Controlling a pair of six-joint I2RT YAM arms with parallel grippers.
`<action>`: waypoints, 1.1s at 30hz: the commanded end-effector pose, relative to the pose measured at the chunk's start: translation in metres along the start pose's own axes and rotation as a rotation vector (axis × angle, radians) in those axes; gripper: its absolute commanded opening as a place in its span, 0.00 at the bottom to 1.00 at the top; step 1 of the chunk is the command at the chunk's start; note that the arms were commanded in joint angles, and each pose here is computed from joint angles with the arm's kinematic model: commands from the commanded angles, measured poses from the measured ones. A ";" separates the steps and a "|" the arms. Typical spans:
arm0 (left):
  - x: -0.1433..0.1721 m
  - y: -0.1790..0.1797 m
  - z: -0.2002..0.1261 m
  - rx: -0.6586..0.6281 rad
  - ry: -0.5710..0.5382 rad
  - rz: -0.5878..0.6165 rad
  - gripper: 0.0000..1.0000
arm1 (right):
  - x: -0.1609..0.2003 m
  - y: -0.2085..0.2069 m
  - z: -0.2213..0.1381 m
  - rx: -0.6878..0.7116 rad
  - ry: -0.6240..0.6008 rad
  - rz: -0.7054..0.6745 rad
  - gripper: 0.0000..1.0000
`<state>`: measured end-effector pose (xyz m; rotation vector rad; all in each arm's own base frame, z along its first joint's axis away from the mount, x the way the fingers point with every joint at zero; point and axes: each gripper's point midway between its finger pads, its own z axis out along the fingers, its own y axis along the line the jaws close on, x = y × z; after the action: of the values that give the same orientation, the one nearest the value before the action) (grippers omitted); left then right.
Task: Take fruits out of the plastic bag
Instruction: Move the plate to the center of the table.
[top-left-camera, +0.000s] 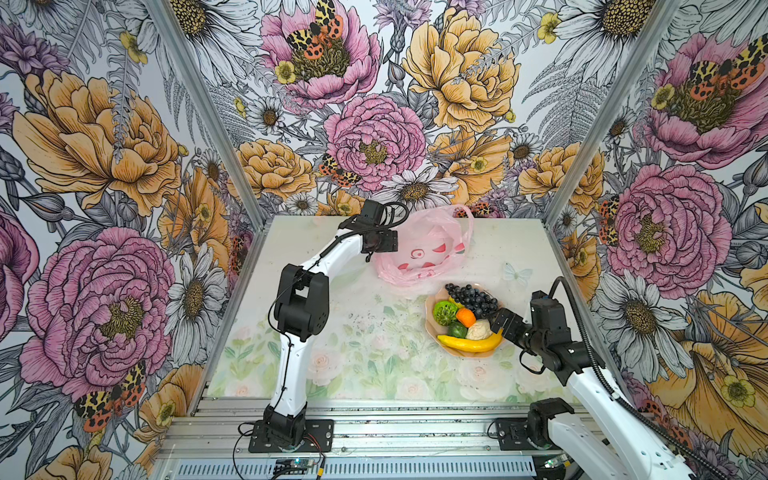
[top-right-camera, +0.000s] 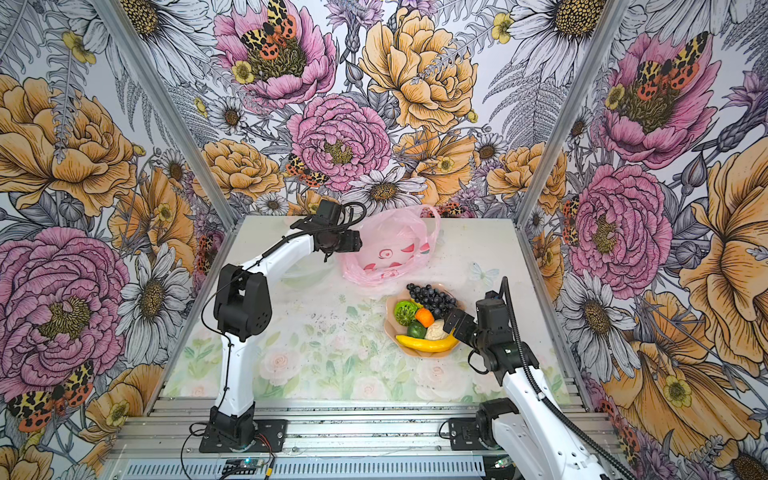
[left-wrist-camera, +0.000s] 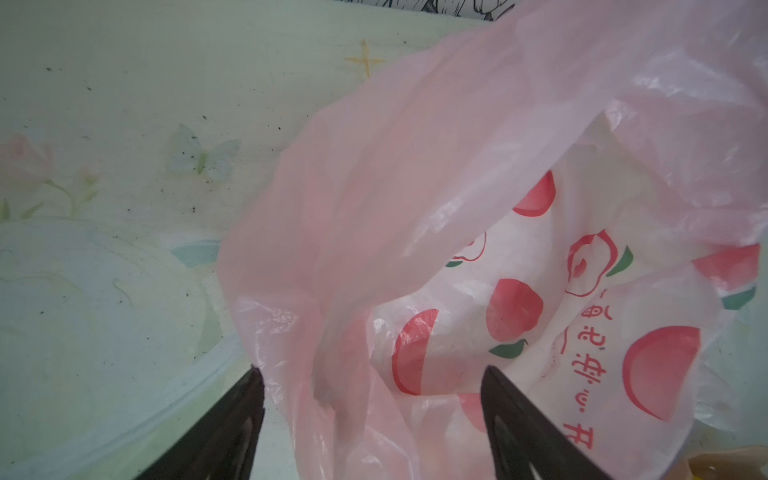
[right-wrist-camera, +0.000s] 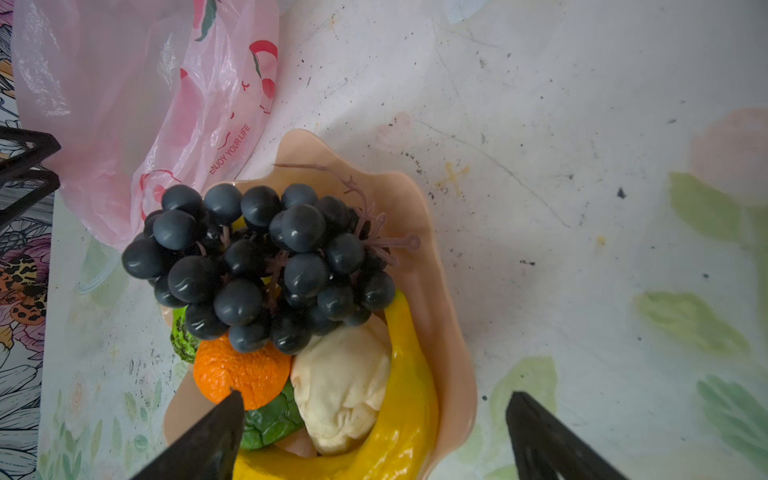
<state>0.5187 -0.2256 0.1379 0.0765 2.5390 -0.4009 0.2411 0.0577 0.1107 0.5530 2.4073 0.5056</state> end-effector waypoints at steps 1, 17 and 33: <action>-0.012 -0.005 -0.038 0.026 -0.052 -0.026 0.89 | 0.001 0.006 0.008 -0.032 0.007 0.002 0.99; 0.002 0.016 -0.105 0.003 -0.209 -0.092 0.98 | 0.004 0.031 0.027 -0.130 0.054 -0.017 0.92; 0.026 0.061 -0.120 -0.059 -0.242 -0.176 0.98 | 0.003 0.081 0.048 -0.204 0.082 -0.109 0.87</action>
<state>0.4397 -0.1454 0.1906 -0.1489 2.3868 -0.3850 0.2685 0.1241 0.0851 0.3598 2.5090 0.6739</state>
